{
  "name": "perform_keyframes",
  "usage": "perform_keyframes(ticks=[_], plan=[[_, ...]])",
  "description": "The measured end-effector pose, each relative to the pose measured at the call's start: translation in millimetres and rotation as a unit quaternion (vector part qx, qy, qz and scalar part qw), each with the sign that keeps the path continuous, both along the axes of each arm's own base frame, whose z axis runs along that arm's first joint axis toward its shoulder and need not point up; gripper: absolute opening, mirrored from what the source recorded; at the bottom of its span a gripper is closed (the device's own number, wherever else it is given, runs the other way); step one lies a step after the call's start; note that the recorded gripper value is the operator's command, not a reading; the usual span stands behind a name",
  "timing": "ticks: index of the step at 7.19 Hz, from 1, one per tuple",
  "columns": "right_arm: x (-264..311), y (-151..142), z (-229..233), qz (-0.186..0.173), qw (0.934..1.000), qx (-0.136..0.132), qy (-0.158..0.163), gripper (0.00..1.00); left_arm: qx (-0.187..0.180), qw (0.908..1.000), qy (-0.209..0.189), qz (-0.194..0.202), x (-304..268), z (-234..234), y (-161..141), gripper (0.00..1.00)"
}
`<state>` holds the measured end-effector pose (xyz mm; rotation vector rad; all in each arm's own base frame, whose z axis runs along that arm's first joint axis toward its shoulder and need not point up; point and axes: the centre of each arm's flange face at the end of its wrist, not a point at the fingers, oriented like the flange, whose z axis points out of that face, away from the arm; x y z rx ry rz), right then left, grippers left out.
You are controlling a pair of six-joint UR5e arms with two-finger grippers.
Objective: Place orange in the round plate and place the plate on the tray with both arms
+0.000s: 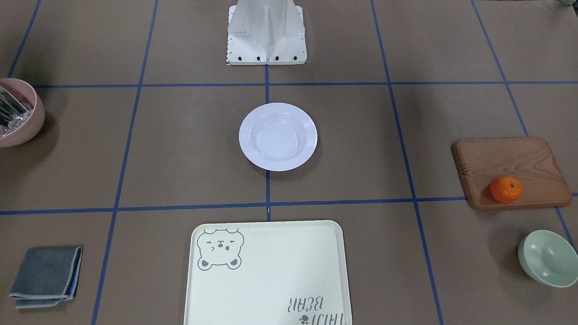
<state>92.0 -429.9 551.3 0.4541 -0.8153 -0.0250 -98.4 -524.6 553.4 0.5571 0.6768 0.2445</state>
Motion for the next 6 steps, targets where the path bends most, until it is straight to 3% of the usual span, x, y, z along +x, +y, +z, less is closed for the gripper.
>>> perform_keyframes(ticks=[1, 2, 3, 6], plan=[[-12.7, -14.0, -17.1, 0.018, 0.9992, -0.024, -0.025, 0.92, 0.017, 0.9998, 0.001, 0.006, 10.7, -6.8, -4.1, 0.99], [-25.1, -24.3, -33.7, 0.025, 0.9975, -0.041, -0.052, 0.99, 0.011, 0.9998, 0.012, 0.007, 31.5, -11.1, -9.2, 0.99], [-36.3, -29.3, -45.5, 0.024, 0.9961, -0.05, -0.069, 1.0, -0.018, 0.9993, 0.033, -0.006, 54.7, -13.5, -12.8, 0.99], [-103.5, -41.7, -61.0, 0.048, 0.9949, -0.083, -0.03, 1.0, -0.113, 0.9904, 0.07, -0.038, 137.9, -11.4, -23.4, 0.98]])
